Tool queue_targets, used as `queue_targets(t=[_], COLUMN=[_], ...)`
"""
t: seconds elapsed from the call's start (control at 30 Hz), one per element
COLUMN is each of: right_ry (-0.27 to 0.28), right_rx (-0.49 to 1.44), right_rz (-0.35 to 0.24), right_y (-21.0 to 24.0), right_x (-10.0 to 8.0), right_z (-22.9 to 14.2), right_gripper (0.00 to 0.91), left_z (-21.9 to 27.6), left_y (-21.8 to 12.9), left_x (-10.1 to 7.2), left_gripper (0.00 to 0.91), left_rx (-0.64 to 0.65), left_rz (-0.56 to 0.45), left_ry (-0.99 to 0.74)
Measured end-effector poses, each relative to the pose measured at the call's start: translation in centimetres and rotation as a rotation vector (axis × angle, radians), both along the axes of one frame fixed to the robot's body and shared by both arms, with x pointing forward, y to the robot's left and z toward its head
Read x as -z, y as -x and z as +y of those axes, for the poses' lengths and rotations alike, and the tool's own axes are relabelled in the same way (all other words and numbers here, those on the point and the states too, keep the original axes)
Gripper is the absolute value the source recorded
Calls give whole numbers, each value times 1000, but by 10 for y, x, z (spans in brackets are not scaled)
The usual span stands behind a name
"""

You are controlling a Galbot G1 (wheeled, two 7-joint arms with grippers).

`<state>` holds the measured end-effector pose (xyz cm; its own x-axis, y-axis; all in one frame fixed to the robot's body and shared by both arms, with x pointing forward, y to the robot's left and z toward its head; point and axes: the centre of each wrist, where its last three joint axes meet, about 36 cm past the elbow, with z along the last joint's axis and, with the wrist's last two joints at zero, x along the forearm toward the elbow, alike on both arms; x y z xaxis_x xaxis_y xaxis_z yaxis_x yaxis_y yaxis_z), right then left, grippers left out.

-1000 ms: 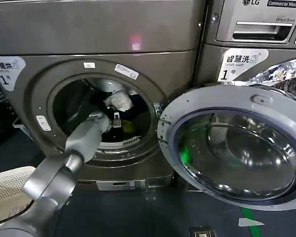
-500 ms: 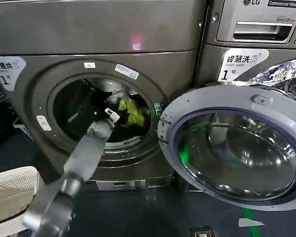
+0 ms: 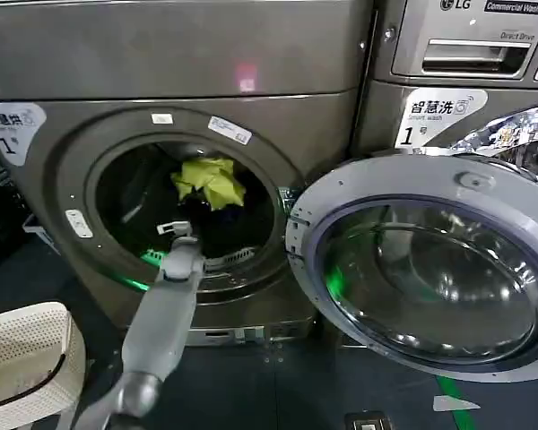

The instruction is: Grasp the clothes from the dryer.

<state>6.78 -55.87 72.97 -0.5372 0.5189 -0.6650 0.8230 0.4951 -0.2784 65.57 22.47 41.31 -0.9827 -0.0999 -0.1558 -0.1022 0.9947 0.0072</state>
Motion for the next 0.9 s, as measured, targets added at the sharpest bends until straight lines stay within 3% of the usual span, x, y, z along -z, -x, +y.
queue_targets(t=[0.9], right_ry=[4], right_rx=[10], right_rz=[4], right_y=[2], right_x=[3], right_z=[-4], right_gripper=[907], left_z=[-4], left_y=[17], left_x=[7], left_gripper=[0], left_rx=[-17], left_rz=[-18], left_ry=[63])
